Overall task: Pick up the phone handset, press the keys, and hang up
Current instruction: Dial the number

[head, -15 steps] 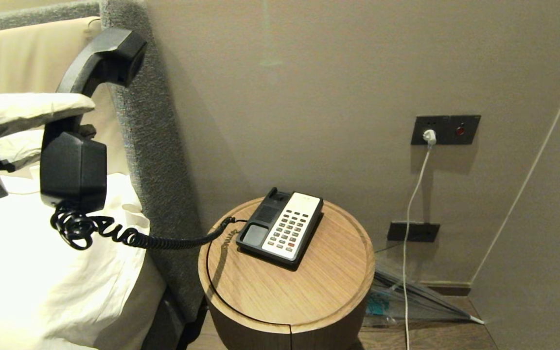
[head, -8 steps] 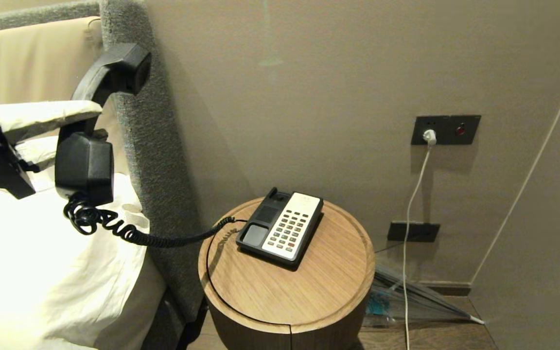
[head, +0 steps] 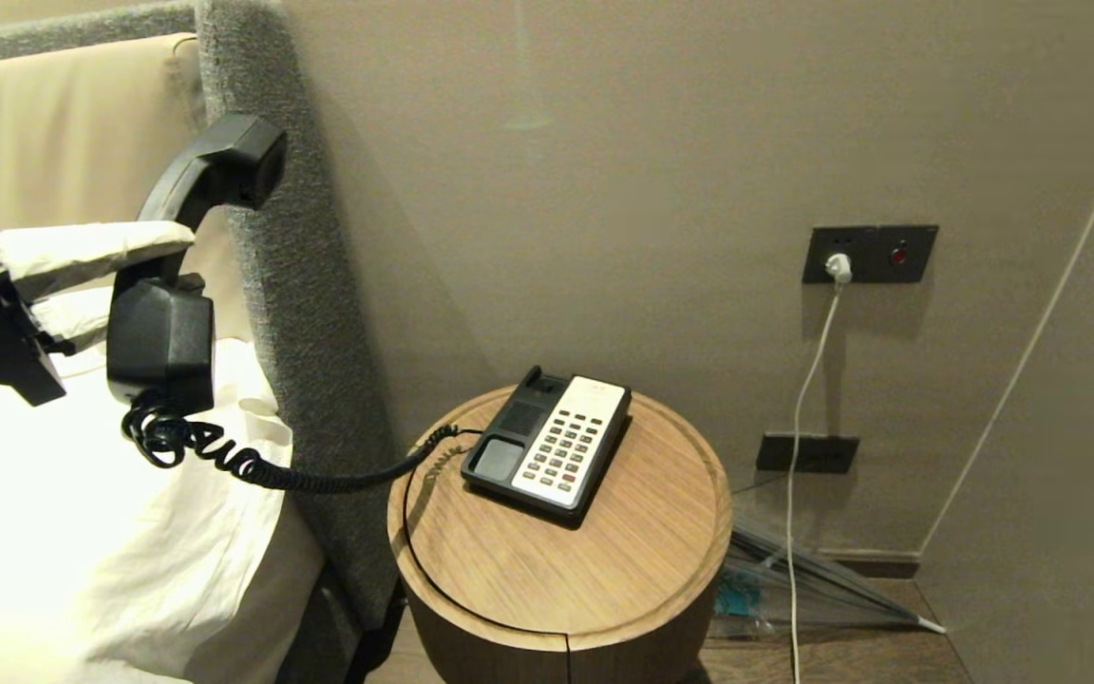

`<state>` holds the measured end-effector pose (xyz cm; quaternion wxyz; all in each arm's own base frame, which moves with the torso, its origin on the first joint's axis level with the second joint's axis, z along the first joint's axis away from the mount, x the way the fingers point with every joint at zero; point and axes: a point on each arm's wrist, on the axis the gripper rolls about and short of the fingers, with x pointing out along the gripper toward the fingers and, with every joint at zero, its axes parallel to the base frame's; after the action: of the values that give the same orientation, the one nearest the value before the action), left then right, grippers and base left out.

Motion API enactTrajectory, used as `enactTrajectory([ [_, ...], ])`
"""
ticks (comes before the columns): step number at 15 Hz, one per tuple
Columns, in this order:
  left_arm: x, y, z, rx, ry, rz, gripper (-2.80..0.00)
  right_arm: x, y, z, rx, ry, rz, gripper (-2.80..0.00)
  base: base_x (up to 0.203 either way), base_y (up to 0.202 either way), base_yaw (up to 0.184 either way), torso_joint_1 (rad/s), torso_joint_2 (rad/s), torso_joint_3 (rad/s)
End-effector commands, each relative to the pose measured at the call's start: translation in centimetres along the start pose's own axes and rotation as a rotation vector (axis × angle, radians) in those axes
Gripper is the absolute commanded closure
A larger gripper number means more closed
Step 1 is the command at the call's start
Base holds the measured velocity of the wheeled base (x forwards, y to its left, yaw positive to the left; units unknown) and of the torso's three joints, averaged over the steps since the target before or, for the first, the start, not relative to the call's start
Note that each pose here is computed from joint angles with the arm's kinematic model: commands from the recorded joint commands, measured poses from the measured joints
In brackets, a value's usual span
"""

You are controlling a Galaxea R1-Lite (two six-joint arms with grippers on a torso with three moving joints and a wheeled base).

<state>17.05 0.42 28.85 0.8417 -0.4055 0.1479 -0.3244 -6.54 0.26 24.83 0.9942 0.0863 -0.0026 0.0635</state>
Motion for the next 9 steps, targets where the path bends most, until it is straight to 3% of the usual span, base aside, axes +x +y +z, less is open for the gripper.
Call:
enactTrajectory([
  [1,0.0,0.1,0.0,-0.008,0.002,0.001,0.0,11.0,-0.6,3.9,0.047,0.311,-0.032,0.0,0.0,0.0,0.0,0.0,0.0,0.0],
  [5,0.1,0.1,0.1,-0.007,0.021,-0.015,0.0,22.8,-0.7,3.2,-0.106,0.577,0.049,0.0,0.0,0.0,0.0,0.0,0.0,0.0],
  [7,0.1,0.2,0.0,-0.01,0.024,-0.014,0.0,26.4,2.0,1.8,-0.199,0.64,0.136,0.0,0.0,0.0,0.0,0.0,0.0,0.0],
  [9,0.1,0.2,0.0,-0.012,0.024,-0.013,0.0,30.3,4.3,0.0,-0.231,0.657,0.141,0.0,0.0,0.0,0.0,0.0,0.0,0.0],
])
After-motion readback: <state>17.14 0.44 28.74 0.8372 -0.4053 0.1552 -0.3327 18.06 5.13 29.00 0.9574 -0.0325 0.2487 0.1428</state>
